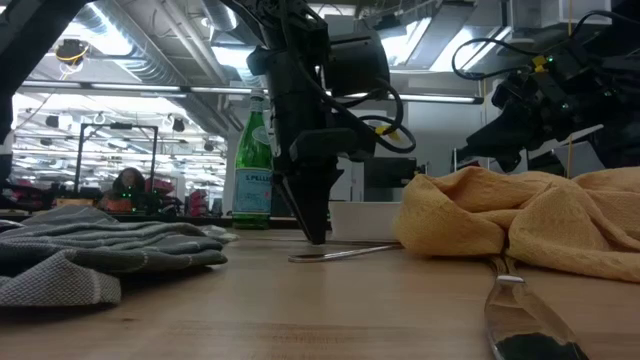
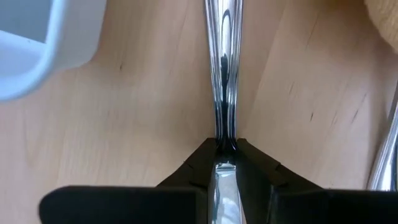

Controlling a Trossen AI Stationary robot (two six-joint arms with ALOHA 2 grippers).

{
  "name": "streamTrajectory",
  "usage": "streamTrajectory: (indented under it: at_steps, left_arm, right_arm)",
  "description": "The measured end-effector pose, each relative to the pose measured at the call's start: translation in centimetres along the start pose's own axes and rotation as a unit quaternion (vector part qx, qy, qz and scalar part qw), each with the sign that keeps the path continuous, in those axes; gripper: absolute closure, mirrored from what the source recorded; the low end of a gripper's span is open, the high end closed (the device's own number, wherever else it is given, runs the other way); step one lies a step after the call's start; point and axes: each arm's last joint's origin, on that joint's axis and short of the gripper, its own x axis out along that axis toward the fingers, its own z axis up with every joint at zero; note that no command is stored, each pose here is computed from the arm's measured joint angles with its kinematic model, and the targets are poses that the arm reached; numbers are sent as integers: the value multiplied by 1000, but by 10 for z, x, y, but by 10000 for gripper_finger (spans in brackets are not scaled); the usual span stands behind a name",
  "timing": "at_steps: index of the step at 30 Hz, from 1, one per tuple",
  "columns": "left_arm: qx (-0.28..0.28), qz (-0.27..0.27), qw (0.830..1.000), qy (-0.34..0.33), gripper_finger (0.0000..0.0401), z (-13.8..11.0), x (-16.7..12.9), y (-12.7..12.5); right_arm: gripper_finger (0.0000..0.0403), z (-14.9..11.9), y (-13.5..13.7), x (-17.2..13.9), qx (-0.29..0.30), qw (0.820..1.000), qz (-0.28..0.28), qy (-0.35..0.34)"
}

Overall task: Sort silverware
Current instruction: Put the silver knife into the cutlery tray

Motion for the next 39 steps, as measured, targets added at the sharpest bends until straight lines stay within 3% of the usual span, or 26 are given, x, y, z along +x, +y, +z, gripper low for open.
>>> streamTrajectory:
  at_steps: [5, 21, 39]
  left_arm:
    - [-1, 0, 1000, -2, 359, 0, -1, 0]
    - [-87, -5, 996, -12, 358, 2, -4, 0]
    - [-115, -25, 993, -16, 358, 1, -23, -1]
  right_arm:
    - [288, 1, 0, 0, 7, 1000, 0, -2]
    - [288, 1, 0, 0, 4, 1000, 1, -5]
    - [288, 2, 0, 0, 2, 1000, 1, -5]
